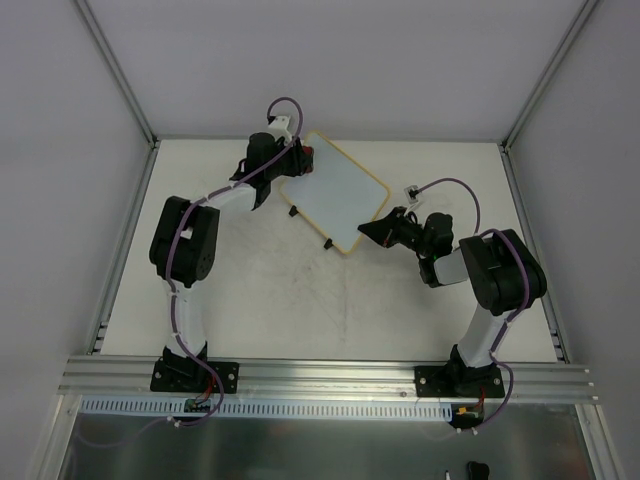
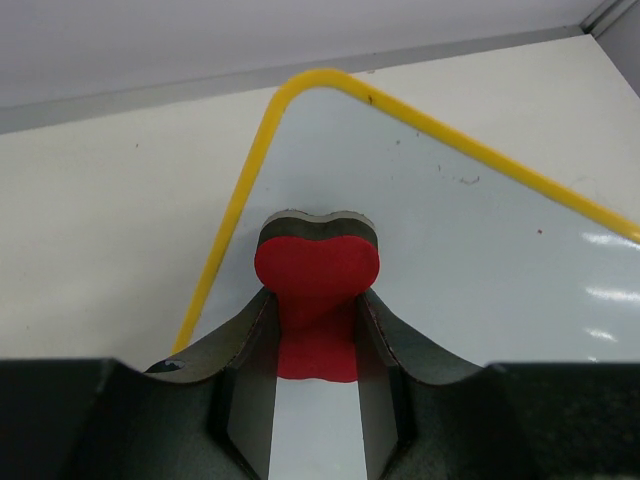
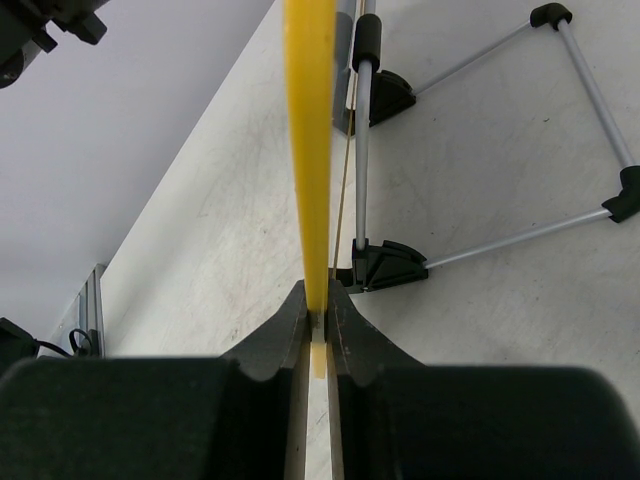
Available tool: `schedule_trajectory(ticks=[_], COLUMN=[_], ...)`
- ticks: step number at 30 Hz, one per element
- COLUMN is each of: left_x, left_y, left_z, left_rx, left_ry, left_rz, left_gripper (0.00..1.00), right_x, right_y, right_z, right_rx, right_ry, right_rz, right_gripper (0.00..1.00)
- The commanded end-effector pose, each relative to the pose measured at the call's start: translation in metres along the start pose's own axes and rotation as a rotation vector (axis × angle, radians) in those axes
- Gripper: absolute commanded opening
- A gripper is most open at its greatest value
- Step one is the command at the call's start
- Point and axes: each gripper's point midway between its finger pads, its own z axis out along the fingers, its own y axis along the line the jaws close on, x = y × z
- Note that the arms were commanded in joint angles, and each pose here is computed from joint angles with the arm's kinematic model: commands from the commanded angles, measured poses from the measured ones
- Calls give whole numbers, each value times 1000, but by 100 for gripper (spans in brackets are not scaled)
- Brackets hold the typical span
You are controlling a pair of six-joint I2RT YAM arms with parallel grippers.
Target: Erase the whiteboard
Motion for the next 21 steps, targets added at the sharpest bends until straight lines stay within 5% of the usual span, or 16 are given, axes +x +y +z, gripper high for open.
schedule_trajectory(ticks=[1, 10, 13, 21], left_x=[-11, -17, -11, 78], left_y=[-24, 0, 24, 43], left_z=[-17, -67, -102, -186], left_rx=[48, -51, -213, -436], left_ry=[-23, -11, 44, 307], left_rz=[5, -111, -171, -274], left_gripper=[0, 0, 0, 0], right_x=[-34, -34, -35, -34], right_y=[44, 44, 44, 42], right_z=[5, 6, 6, 7], right_rx=[-183, -185, -183, -179], right_ry=[-110, -110, -113, -110], right_rz=[-171, -169, -170, -167], right_gripper=[0, 0, 0, 0])
